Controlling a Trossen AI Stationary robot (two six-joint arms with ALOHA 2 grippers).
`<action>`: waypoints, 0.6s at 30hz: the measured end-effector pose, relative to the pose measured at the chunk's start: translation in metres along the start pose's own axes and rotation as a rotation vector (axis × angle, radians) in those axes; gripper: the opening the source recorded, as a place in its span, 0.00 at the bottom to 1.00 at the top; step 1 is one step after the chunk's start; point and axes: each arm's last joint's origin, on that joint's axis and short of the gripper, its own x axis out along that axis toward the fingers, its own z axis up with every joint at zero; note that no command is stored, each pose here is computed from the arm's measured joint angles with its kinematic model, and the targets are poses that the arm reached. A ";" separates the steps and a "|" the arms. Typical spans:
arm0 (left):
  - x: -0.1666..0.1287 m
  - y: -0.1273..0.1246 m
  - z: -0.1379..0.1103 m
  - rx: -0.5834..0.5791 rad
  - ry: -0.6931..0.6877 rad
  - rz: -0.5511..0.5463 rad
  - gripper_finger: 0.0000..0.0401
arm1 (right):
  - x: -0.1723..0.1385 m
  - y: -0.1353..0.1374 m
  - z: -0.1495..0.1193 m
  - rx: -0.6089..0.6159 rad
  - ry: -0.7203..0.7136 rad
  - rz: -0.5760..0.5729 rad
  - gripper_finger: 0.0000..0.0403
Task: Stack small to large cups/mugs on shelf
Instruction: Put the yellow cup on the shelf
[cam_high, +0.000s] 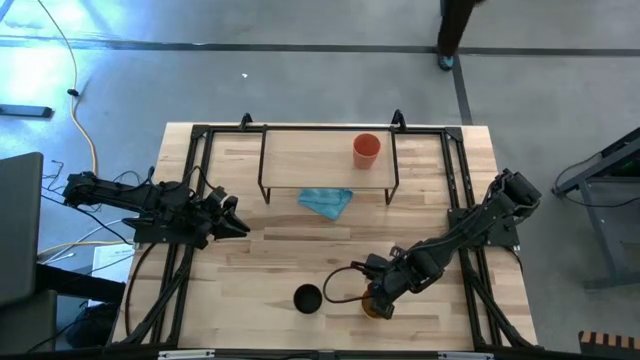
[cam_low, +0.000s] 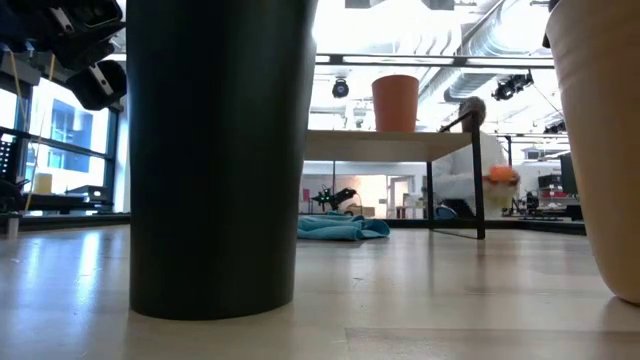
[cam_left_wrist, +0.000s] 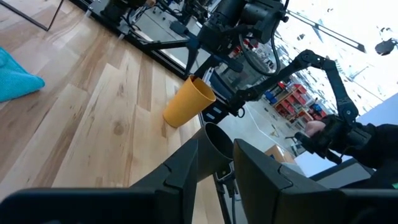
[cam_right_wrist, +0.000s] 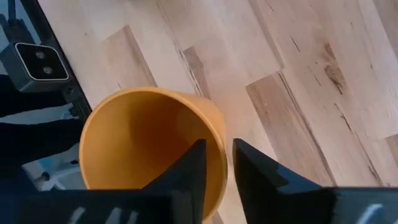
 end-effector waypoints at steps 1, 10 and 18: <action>0.000 0.000 0.000 0.000 0.000 0.000 0.23 | 0.000 0.000 0.000 0.000 0.000 0.001 0.15; 0.000 0.000 0.000 -0.003 0.000 0.000 0.23 | 0.000 0.001 0.001 -0.005 -0.008 0.011 0.01; 0.000 0.000 0.000 -0.002 0.000 0.000 0.23 | 0.000 0.000 0.008 0.034 0.001 0.045 0.00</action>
